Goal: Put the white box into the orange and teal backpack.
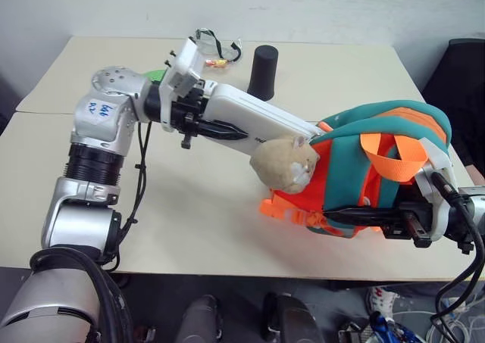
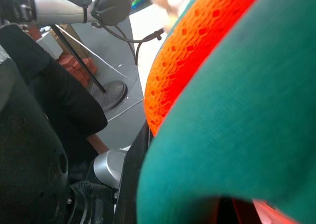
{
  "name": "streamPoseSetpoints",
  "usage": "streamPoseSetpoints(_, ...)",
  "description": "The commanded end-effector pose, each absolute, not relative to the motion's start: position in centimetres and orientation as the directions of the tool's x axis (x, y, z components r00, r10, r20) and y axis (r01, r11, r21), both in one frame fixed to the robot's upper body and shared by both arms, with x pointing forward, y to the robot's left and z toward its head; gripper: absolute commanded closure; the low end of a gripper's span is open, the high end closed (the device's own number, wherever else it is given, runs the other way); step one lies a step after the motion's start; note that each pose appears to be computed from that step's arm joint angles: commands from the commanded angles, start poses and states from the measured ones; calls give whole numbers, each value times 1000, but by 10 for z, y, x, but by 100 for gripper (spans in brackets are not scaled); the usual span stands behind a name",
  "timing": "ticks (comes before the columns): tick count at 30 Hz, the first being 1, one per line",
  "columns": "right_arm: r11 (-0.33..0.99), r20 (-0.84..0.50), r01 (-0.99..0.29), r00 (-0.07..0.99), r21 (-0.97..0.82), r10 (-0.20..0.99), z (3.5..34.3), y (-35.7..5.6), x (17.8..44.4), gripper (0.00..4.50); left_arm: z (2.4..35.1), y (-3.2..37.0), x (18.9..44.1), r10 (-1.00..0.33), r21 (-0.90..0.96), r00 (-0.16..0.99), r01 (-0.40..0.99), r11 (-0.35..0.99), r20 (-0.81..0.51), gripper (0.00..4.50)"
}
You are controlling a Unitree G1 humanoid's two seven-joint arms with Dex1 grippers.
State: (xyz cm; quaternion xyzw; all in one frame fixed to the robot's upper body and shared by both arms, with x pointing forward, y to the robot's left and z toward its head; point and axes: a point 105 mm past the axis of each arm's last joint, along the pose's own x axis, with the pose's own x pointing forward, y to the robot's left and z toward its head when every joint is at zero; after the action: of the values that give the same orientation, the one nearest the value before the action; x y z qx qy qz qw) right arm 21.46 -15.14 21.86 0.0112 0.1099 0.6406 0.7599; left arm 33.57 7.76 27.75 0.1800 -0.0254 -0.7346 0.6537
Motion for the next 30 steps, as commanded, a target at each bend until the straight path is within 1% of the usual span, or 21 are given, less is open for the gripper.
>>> streamPoseSetpoints(1,155,-151,-980,136,125,979,220,-145,212,447,284,74,336,-955,330,-79,928,-175,-285,328)
streamPoseSetpoints(6,156,-160,-980,136,123,978,219,-147,212,447,293,105,349,-950,353,27,931,-89,-311,328)
streamPoseSetpoints(9,156,-168,-980,135,122,977,218,-148,211,447,299,123,352,-944,363,78,931,-46,-320,328)
streamPoseSetpoints(12,147,-172,-982,126,121,977,217,-149,209,447,305,135,352,-939,370,104,929,-27,-329,328)
streamPoseSetpoints(21,136,-172,-985,116,109,978,218,-148,212,447,307,151,347,-918,378,128,926,-26,-376,328)
streamPoseSetpoints(30,143,-173,-984,124,107,977,217,-147,215,447,307,140,337,-914,364,54,925,-106,-403,328)
